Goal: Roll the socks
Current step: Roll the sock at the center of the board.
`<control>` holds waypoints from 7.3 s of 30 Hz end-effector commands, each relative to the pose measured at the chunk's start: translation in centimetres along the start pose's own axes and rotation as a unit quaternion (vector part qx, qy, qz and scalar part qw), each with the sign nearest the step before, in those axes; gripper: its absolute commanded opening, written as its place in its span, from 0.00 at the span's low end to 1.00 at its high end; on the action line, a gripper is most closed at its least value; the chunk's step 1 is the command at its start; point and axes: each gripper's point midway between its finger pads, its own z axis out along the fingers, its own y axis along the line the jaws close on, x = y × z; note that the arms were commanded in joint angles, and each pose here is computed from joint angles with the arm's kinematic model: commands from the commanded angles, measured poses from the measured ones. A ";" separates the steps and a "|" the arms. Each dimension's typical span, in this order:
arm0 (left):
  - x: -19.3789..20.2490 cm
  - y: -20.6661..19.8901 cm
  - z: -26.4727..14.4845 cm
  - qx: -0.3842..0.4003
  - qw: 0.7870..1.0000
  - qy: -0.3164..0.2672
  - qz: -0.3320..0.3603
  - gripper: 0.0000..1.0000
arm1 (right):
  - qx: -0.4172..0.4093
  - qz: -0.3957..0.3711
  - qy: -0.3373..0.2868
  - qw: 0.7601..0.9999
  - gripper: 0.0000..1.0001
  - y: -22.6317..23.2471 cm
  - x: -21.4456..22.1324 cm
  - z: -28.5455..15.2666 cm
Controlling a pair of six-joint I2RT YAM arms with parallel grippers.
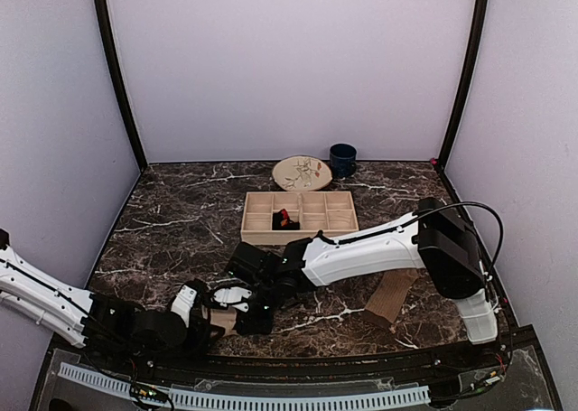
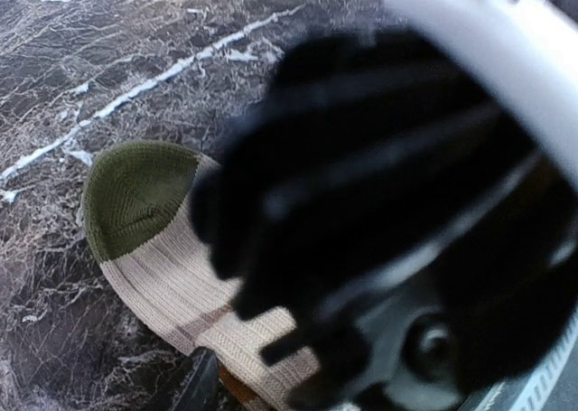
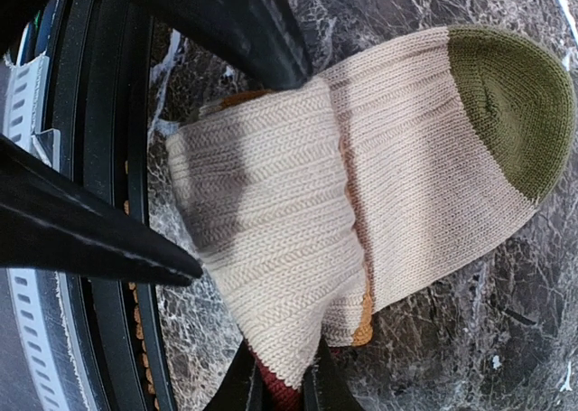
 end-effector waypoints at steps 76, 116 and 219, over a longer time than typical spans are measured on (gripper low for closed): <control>3.7 1.6 1.8 0.015 0.997 0.011 -0.068 0.00 | 0.431 -0.304 -0.085 0.846 0.49 2.5 1.0 -2.4; 3.8 1.0 1.7 0.032 0.997 0.020 -0.062 0.00 | 0.416 -0.335 -0.048 0.844 0.59 0.1 -0.4 0.1; 0.0 4.5 0.5 -0.056 0.994 -0.042 -0.086 0.98 | 0.121 -0.117 0.023 0.985 0.10 2.5 5.8 2.3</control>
